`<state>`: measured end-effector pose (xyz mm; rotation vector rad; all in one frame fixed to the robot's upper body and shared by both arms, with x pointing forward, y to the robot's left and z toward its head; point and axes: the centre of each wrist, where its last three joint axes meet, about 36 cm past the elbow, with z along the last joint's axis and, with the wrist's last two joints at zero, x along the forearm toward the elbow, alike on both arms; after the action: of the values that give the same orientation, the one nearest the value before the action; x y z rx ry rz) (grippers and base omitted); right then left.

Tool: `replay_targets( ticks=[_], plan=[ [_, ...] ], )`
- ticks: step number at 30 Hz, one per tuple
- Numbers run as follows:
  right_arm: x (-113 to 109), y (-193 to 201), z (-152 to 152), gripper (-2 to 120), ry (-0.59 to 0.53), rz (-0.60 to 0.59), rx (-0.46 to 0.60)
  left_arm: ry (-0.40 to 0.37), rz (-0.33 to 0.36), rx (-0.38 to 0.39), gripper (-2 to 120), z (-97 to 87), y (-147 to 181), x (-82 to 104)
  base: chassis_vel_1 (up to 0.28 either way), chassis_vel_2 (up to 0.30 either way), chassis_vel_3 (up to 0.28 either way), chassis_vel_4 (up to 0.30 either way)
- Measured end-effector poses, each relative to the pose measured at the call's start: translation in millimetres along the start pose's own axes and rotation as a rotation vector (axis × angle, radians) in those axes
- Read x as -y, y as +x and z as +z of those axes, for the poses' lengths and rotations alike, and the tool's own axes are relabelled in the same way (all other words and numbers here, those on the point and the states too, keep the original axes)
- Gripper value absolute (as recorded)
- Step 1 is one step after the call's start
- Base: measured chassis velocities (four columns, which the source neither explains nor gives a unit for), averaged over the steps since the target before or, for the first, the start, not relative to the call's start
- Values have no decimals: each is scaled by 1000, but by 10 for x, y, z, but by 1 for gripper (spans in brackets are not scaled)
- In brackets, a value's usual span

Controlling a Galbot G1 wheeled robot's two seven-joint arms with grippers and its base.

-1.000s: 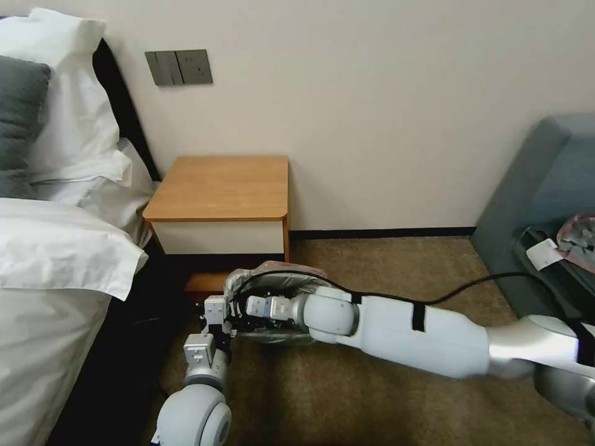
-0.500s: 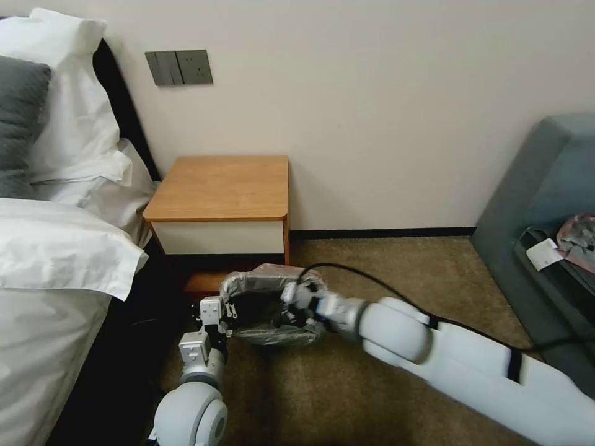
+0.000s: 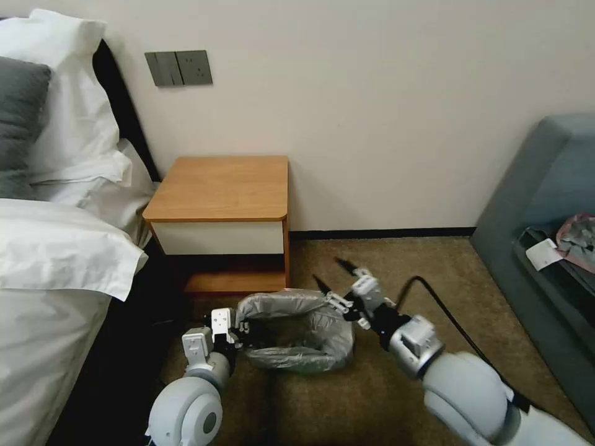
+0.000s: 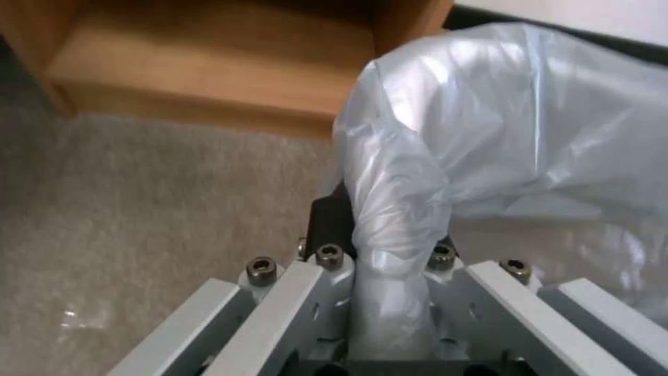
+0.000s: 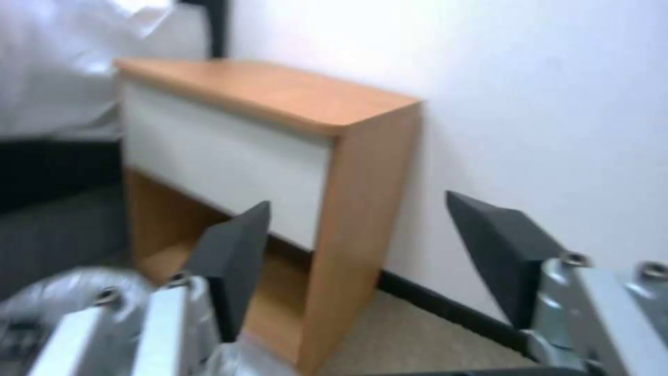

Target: Pick up the garbage bag from the table and place it over the trash can.

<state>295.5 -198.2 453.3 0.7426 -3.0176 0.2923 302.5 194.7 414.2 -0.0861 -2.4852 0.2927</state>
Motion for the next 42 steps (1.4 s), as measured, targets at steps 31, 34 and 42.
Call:
replay_targets(
  ticks=[31,34,42],
  plan=[
    [-286,-61,442,100,-34,21,44,33,3,-9,34,128,-450,-58,0,0,0,0],
    [-291,-71,458,100,-34,20,41,22,1,3,44,111,-424,-48,0,0,0,0],
    [-349,-90,482,100,-40,11,40,-2,-12,41,73,89,-381,-68,0,0,0,0]
  ],
)
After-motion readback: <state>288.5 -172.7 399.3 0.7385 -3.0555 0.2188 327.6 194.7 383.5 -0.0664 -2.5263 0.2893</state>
